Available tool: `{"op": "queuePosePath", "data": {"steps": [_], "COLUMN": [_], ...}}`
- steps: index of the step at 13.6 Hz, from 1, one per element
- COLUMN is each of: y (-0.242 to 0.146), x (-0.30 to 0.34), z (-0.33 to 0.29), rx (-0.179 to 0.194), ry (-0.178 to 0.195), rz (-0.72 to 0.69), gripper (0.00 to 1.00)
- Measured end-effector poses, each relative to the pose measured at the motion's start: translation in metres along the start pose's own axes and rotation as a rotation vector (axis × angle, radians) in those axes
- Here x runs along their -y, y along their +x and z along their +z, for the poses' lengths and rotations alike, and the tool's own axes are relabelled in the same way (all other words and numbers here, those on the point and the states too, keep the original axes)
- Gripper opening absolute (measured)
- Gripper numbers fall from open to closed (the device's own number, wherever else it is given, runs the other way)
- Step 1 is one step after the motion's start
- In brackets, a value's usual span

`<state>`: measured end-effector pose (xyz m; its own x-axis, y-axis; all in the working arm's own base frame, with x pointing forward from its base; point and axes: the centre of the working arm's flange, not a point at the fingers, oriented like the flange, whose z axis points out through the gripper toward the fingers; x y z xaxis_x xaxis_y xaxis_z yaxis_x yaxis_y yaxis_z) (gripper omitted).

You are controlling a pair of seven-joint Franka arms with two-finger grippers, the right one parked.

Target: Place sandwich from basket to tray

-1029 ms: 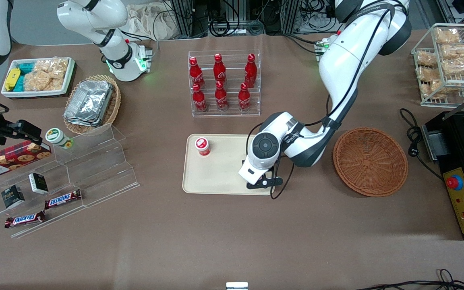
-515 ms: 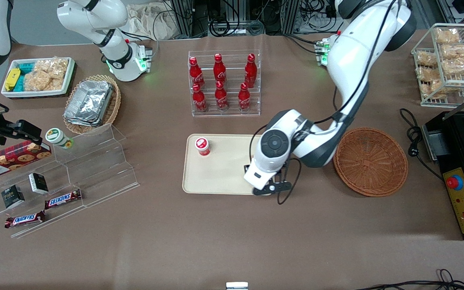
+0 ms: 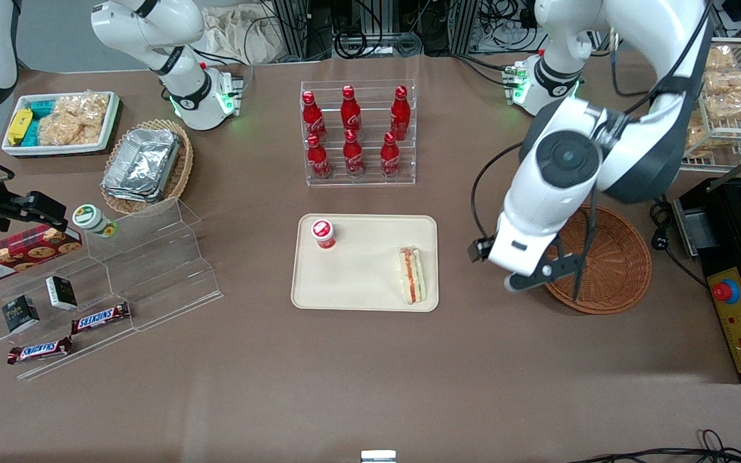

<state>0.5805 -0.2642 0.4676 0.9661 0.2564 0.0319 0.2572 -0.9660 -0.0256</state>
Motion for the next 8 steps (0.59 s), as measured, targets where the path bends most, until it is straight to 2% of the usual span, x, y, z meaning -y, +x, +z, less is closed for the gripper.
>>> {"op": "queuePosePath", "data": {"steps": [2,5,8], "y": [-0.019,-0.009,0.017], "x": [0.047,0.142,0.203], "z": [-0.005,-0.038,-0.057], "rx": [0.027,0.088,0.086], "ry": [-0.005,-0.003,-0.017], "rz": [0.075,0.155,0.193], "gripper": [1.0,1.0,1.0]}}
